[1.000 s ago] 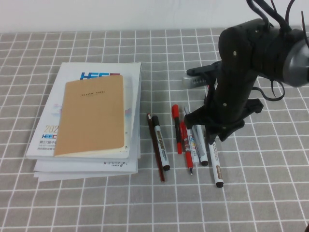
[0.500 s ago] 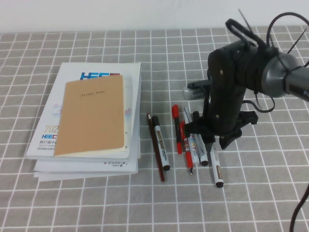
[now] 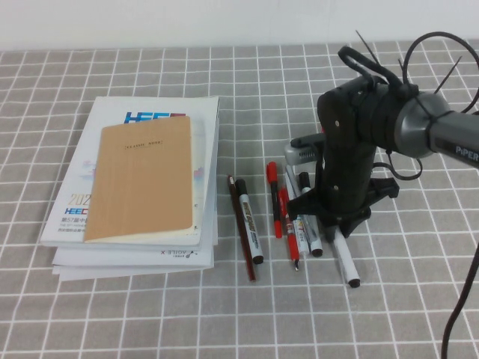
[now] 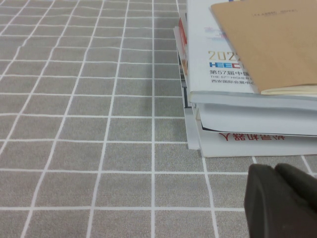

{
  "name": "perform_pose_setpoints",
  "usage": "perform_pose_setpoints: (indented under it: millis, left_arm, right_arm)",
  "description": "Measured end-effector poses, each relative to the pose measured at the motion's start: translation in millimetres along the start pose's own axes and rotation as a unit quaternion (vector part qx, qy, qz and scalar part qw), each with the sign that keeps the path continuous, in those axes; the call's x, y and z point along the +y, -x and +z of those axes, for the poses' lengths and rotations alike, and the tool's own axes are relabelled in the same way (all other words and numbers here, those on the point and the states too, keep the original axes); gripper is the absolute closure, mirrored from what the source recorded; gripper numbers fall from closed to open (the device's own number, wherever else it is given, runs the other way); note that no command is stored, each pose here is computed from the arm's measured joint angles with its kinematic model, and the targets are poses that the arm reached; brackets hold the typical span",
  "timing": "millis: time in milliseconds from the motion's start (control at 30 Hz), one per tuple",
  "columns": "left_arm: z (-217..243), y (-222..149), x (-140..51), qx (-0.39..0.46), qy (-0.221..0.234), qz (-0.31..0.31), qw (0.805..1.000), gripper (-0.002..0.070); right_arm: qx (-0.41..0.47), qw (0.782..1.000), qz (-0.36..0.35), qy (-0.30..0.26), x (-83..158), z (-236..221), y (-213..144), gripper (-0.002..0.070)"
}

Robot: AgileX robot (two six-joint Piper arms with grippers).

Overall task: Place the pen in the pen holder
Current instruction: Pick up the pen on the table, then place the pen onto the pen holder

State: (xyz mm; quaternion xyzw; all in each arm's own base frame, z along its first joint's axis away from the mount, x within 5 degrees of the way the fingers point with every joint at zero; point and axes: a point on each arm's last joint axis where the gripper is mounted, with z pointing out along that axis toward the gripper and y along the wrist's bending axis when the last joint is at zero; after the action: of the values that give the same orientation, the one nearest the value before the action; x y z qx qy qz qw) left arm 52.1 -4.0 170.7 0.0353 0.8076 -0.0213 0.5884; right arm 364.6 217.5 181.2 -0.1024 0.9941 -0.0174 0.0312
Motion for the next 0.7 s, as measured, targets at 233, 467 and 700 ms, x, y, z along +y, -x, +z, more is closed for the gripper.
perform_pose_setpoints:
  millis: [233,467,700]
  left_arm:
    - [0,0,0.0,0.000,0.000,0.000,1.000,0.0680]
    - [0,0,0.0,0.000,0.000,0.000,1.000,0.0680]
    - [0,0,0.0,0.000,0.000,0.000,1.000,0.0680]
  right_arm:
    - [-0.117,0.992,0.006,0.048,-3,-59,-2,0.0570]
    - [-0.354,0.929,-0.014,0.108,-19,-121,-55,0.0570]
    - [-0.614,0.759,-0.073,0.202,-33,-112,-82,0.0570]
